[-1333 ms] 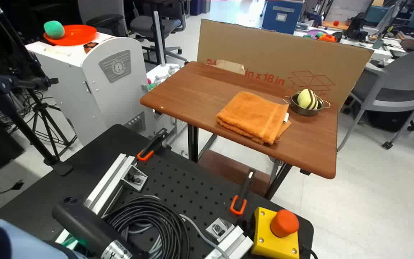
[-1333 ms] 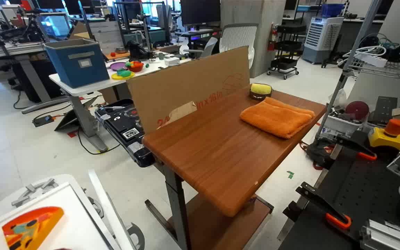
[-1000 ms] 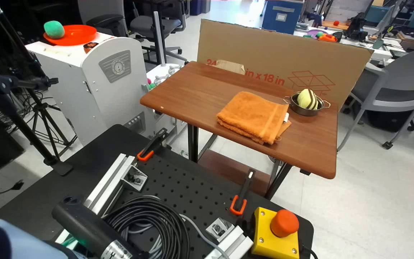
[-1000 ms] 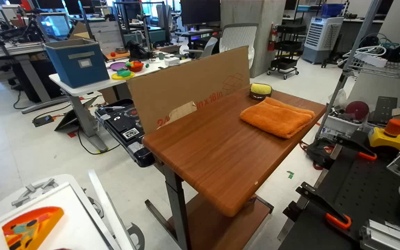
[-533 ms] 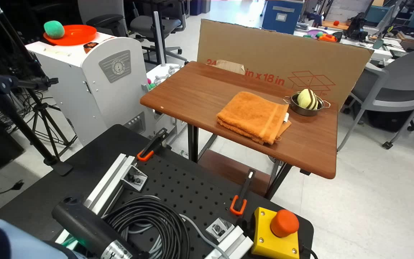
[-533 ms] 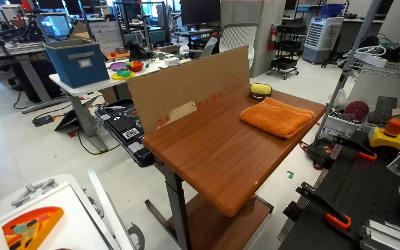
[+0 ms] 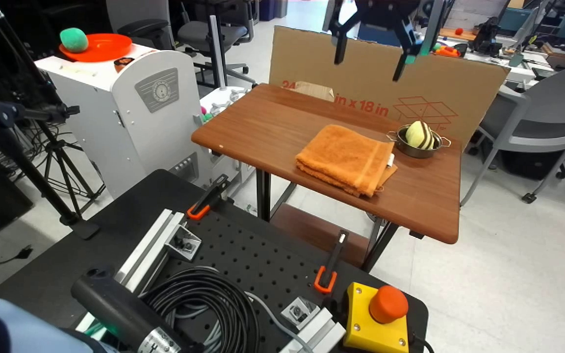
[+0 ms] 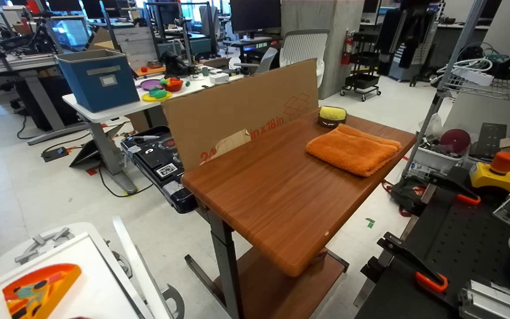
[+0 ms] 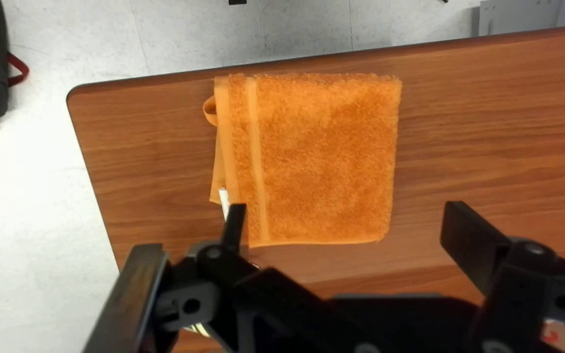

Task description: Move the orange towel to the left

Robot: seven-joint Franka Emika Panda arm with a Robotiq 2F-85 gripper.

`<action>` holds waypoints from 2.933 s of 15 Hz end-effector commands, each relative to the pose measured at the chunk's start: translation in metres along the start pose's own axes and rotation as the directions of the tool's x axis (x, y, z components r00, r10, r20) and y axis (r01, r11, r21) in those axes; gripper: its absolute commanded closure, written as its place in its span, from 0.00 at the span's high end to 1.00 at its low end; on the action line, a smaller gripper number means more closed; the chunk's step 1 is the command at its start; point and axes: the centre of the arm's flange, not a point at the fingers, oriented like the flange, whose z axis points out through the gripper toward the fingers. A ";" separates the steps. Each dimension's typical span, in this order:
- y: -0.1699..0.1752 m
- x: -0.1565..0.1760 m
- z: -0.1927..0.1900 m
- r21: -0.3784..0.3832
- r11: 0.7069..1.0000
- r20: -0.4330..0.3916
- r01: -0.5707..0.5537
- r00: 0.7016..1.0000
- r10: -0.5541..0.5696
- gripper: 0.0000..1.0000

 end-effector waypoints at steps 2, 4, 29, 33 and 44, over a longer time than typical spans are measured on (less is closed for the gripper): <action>0.017 0.022 0.086 -0.041 0.999 0.052 0.010 0.999 -0.008 1.00; 0.018 0.024 0.117 -0.051 0.998 0.064 0.030 0.998 -0.027 1.00; -0.177 -0.003 0.255 0.098 0.902 0.169 0.420 0.886 -0.431 1.00; -0.191 -0.005 0.232 0.086 0.892 0.133 0.444 0.882 -0.452 1.00; -0.194 0.011 0.134 0.014 0.916 0.024 0.400 0.916 -0.400 1.00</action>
